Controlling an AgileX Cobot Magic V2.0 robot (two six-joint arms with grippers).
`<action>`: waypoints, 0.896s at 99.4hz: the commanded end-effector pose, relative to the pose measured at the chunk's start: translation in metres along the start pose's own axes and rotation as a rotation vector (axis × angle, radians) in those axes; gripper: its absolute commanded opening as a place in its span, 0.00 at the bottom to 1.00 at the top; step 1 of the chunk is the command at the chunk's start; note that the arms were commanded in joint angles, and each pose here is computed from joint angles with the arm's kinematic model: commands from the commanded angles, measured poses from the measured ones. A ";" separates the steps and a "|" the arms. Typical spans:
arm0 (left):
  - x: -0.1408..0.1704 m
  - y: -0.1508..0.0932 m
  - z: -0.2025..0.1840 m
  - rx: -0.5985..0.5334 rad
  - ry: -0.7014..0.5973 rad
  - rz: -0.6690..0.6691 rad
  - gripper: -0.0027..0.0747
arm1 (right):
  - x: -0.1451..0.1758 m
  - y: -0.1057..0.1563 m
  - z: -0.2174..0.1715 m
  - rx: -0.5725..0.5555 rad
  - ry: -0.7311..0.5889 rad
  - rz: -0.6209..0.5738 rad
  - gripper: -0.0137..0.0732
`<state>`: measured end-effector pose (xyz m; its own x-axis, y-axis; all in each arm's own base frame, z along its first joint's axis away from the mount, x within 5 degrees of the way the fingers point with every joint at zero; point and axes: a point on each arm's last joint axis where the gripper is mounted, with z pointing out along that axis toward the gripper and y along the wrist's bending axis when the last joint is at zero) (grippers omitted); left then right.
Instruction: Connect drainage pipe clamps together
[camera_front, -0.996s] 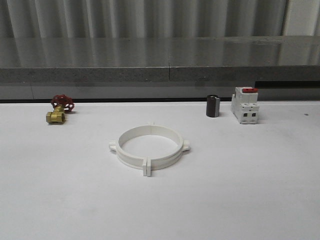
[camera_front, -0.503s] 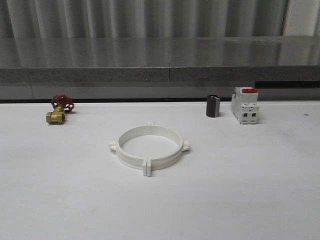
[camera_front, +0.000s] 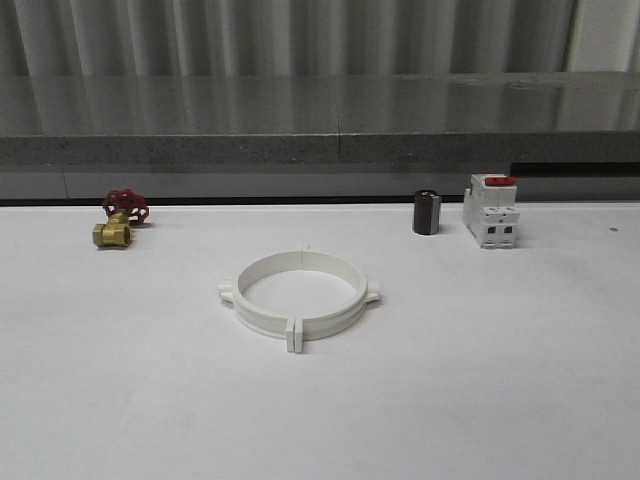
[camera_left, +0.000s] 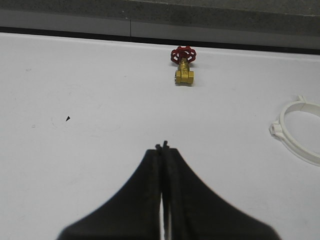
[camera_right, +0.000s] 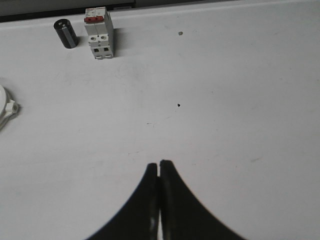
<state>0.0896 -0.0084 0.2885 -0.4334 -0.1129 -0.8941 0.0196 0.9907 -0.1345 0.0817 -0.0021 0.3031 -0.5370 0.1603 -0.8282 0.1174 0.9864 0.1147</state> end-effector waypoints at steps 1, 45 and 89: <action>-0.014 -0.003 -0.004 0.022 -0.086 0.004 0.01 | -0.012 0.001 -0.004 -0.008 -0.083 -0.027 0.02; -0.014 -0.003 -0.004 0.022 -0.086 0.004 0.01 | -0.013 0.001 -0.005 -0.010 -0.093 -0.034 0.02; -0.014 -0.003 -0.004 0.022 -0.086 0.004 0.01 | 0.032 -0.006 -0.006 -0.043 -0.412 -0.058 0.02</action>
<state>0.0896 -0.0084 0.2885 -0.4334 -0.1129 -0.8941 0.0196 0.9907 -0.1345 0.0604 -0.0039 0.2760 -0.3263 0.1033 -0.9396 0.0702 0.9939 0.0850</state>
